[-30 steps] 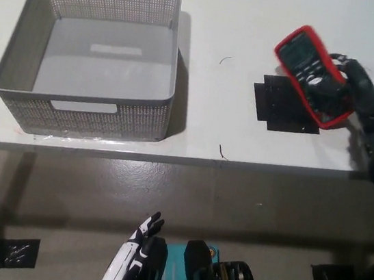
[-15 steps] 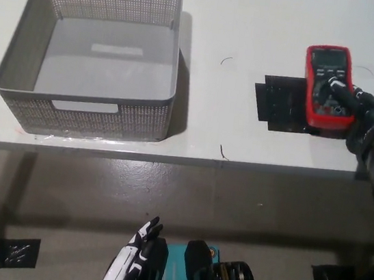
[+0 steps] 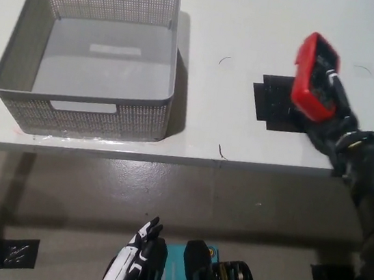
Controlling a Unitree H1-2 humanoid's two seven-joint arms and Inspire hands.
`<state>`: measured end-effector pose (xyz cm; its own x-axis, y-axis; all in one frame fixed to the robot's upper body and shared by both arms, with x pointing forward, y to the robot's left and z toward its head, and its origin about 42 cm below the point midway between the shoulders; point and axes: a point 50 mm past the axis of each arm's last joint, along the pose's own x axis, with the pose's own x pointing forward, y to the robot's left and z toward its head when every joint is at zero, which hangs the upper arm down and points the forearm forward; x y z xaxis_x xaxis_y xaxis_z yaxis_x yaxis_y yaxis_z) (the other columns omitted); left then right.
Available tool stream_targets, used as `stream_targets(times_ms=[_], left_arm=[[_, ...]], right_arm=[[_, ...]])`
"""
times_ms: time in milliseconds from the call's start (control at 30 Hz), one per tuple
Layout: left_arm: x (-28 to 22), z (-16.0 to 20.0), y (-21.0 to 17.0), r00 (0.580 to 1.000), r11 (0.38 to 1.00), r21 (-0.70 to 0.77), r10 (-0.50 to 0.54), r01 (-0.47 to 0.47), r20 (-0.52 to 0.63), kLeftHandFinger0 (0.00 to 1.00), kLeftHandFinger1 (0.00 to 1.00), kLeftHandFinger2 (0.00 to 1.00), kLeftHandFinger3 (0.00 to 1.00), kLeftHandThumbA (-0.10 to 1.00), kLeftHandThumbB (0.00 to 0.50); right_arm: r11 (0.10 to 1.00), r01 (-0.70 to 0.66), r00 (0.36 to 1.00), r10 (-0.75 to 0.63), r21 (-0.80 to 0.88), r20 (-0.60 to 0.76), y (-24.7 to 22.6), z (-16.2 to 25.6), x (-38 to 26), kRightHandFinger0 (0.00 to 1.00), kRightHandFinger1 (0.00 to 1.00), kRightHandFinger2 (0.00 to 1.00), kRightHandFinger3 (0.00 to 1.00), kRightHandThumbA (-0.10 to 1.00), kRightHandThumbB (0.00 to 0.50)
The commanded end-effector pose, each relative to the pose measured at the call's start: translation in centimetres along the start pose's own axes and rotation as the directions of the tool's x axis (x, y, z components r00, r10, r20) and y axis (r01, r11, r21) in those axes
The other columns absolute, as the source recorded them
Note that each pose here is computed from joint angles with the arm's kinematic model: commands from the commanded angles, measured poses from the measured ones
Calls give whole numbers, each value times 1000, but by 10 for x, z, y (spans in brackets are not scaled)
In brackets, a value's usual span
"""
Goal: Use the right hand to pick up a multimeter on the right side and put it into a container on the left side
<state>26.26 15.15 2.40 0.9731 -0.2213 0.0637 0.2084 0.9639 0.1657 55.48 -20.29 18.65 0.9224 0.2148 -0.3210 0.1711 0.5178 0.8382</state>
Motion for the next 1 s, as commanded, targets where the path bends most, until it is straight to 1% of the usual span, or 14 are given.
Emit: stream_targets(times_ms=[0,67,133,167,233,267,333,500,600,667,733,867,933,967], left_arm=[[3,12,-1,997,1000,-6,17,-17,78,1000,1000,1000,1000,1000,500],[2,11,-1,997,1000,-2,13,-13,76,1000,1000,1000,1000,1000,495],[2,11,-1,997,1000,-2,9,-9,76,1000,1000,1000,1000,1000,494],[2,11,-2,997,1000,-6,5,-5,74,1000,1000,1000,1000,1000,497],[2,11,-2,997,1000,-3,3,-2,76,1000,1000,1000,1000,1000,482],[0,10,-3,997,1000,-5,1,0,73,1000,1000,1000,1000,1000,480],[0,9,-5,998,1000,-10,2,-2,67,1000,1000,1000,1000,1000,479],[-1,8,-6,998,1000,-12,2,-2,62,1000,1000,1000,1000,1000,491],[-4,8,-8,998,1000,-19,-4,5,58,1000,1000,1000,1000,1000,494],[-7,7,-8,999,1000,-14,-6,7,54,1000,1000,1000,1000,1000,498],[-10,5,-8,999,1000,-15,-9,10,47,1000,1000,1000,1000,1000,500],[-15,3,-7,999,1000,-17,-16,16,37,1000,1000,1000,1000,1000,500],[-16,2,-7,999,1000,-19,-22,22,33,1000,1000,1000,1000,1000,500],[-15,1,-7,999,1000,-14,-23,24,32,1000,1000,1000,1000,1000,500]], right_arm=[[936,-311,943,325,163,-66,95,-24,10,0,131,613,715,-100,124],[925,-349,929,362,151,-69,111,-31,10,0,130,608,919,-100,110],[922,-370,921,380,117,-81,126,-35,10,0,127,601,791,-100,105],[913,-392,911,403,112,-93,138,-39,10,0,123,606,797,-100,103],[896,-435,891,443,93,-101,155,-44,8,0,105,615,1000,-100,88],[893,-442,887,449,82,-106,159,-46,8,0,102,617,1000,-100,110],[873,-485,866,486,40,-118,174,-50,5,0,48,608,1000,-100,93],[871,-487,859,491,64,-143,210,-57,-2,0,42,649,1000,-100,115],[876,-480,866,483,50,-131,220,-58,-6,0,1,600,1000,-100,139],[855,-517,846,519,49,-127,224,-57,-9,0,5,598,1000,-100,116],[841,-534,831,541,83,-131,225,-57,-9,0,6,604,1000,-100,119],[815,-566,811,577,126,-94,235,-54,-14,0,37,651,1000,-100,198],[804,-589,798,594,79,-101,244,-52,-18,0,27,638,1000,-100,201],[799,-599,791,601,54,-116,248,-51,-19,0,30,648,884,-100,201]])
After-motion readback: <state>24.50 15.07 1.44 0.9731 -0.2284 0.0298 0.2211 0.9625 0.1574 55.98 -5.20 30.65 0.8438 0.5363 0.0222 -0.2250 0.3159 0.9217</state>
